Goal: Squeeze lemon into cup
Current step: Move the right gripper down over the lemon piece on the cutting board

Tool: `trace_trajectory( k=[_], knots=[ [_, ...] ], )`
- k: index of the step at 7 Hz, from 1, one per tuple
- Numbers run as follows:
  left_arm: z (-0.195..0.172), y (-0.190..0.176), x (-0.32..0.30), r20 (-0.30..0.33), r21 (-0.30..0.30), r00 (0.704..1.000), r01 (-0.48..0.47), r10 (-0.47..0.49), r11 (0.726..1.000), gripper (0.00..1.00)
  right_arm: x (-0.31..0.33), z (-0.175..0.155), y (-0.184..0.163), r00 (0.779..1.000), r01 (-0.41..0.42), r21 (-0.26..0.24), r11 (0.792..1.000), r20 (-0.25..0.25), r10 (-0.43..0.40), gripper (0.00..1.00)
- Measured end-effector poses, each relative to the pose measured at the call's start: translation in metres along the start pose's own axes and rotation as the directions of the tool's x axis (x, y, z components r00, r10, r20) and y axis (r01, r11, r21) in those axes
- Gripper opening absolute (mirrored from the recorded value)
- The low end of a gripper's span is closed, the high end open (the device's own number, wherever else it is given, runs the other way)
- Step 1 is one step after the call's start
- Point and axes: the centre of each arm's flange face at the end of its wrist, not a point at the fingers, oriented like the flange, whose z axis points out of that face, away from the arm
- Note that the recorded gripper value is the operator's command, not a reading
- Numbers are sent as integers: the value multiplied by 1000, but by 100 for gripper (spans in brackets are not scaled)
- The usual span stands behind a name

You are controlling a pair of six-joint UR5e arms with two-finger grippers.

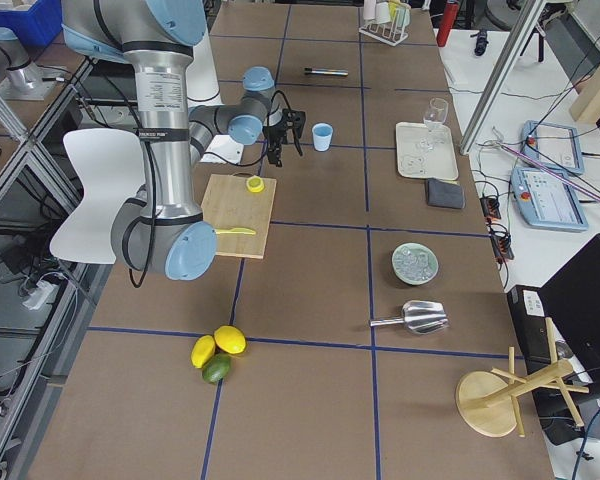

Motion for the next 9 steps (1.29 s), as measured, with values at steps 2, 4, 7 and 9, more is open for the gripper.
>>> trace_trajectory(
  k=[2, 4, 7, 9],
  knots=[
    [3, 0, 1, -2, 3, 1000, 1, -1, 1000, 100, 2, 32, 42, 999, 29, 16, 999, -41, -29, 100],
    [3, -1, 1, -2, 3, 1000, 2, -2, 1000, 100, 22, 56, 59, 997, 56, 32, 998, -58, -54, 100],
    [2, -1, 3, -6, 6, 1000, 0, 0, 1000, 100, 39, 78, 77, 994, 85, 29, 996, -75, -83, 100],
    [2, -1, 3, -7, 6, 1000, 0, 0, 1000, 100, 36, 84, 85, 993, 95, 25, 995, -76, -93, 100]
  ],
)
